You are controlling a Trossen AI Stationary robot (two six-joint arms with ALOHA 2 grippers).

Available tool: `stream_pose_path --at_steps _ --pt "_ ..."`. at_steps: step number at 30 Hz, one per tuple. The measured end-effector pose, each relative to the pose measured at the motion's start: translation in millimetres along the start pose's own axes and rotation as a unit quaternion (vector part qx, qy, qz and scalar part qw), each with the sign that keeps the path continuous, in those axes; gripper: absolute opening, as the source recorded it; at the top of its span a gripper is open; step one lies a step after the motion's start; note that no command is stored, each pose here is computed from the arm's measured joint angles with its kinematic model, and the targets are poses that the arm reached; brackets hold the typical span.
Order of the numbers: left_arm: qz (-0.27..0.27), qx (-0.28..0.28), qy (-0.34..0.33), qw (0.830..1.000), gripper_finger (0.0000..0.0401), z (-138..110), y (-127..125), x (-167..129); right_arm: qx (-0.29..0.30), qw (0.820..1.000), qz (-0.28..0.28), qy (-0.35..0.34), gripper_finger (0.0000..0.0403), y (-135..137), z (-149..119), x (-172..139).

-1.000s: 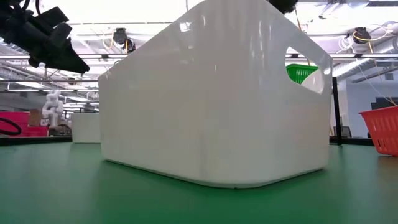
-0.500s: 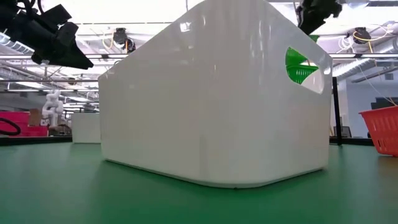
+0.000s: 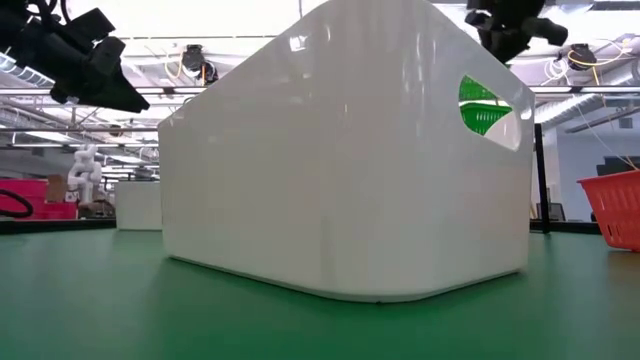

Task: Stack baskets on shelf by color
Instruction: Stack the green bin on top of the green bin on the shelf

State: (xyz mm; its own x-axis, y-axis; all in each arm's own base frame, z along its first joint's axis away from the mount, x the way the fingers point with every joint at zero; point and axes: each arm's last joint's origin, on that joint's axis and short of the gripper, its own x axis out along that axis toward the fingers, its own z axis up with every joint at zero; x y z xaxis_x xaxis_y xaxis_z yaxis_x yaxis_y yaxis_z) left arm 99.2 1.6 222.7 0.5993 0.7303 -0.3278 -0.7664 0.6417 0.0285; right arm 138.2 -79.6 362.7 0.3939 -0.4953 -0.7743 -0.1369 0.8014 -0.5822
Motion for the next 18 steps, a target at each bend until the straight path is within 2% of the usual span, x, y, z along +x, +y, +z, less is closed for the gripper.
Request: stream_pose_path --at_steps 7,18 --pt "-0.007 -0.007 0.011 1.0 0.0131 -2 0 0 0.024 0.998 0.05 0.004 0.0 -2 -14 2" --pt "-0.008 -0.017 0.013 1.0 0.0131 -2 0 0 0.056 0.994 0.093 -0.033 0.0001 -7 -16 12"
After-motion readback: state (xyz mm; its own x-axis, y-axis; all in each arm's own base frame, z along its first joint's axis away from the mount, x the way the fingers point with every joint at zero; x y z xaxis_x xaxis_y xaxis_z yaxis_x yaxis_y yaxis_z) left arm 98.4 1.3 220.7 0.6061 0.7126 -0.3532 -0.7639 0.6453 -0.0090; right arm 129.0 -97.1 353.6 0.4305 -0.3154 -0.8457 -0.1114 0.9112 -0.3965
